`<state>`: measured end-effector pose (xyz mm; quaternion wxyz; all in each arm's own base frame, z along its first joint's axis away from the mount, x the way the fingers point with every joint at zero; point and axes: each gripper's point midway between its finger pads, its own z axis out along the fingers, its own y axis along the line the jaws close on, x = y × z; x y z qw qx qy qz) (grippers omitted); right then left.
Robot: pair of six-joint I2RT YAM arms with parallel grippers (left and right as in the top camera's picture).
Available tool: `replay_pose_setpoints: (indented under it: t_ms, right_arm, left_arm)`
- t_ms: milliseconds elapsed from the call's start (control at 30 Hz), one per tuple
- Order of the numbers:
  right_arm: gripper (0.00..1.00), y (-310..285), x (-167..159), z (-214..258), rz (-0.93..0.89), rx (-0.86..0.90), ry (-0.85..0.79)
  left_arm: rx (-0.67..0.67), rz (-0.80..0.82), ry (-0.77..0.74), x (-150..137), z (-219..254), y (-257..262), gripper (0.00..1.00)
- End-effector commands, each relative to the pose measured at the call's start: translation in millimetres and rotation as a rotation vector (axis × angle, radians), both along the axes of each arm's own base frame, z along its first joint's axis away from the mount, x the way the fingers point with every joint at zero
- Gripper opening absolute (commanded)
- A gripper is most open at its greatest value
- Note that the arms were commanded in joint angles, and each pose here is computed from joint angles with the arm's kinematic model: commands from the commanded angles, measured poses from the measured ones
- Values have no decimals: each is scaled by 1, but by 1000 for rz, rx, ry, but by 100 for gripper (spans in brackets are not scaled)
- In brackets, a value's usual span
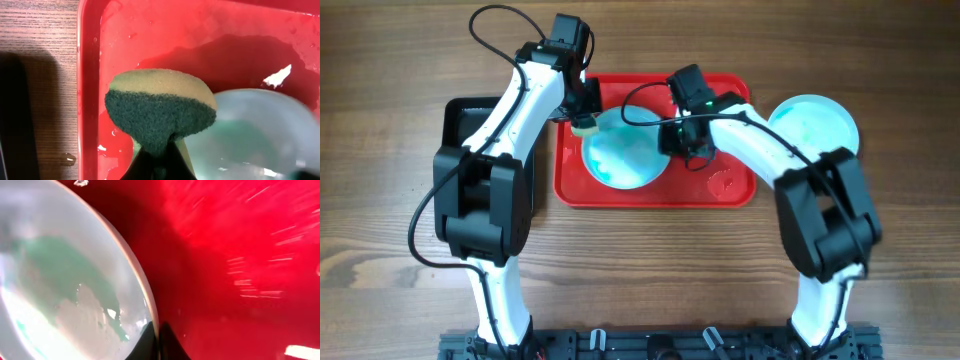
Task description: Clean dirty plates on tray and stack at the side
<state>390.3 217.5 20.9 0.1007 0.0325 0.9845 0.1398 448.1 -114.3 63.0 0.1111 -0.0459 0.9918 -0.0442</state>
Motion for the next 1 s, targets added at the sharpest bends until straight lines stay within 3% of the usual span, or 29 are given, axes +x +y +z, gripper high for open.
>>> replay_pose_setpoints:
  t_ms: [0, 233, 467, 700, 967]
  right_arm:
    - [4, -53, 28, 66, -35, -256, -264]
    - [4, -113, 31, 139, -90, -655, -481]
    - [4, -102, 12, 200, -114, -1033, -704]
    - [4, -65, -16, 238, -93, -1201, -872]
    - [4, -58, -21, 243, -49, -1253, -882]
  left_arm:
    - [5, 18, -49, 6, 19, 4, 4]
    - [5, 18, -49, 6, 19, 4, 4]
    - [8, 18, -37, 3, 14, 5, 4]
    - [8, 18, -38, 3, 14, 5, 4]
    - [7, 18, -40, 4, 14, 5, 4]
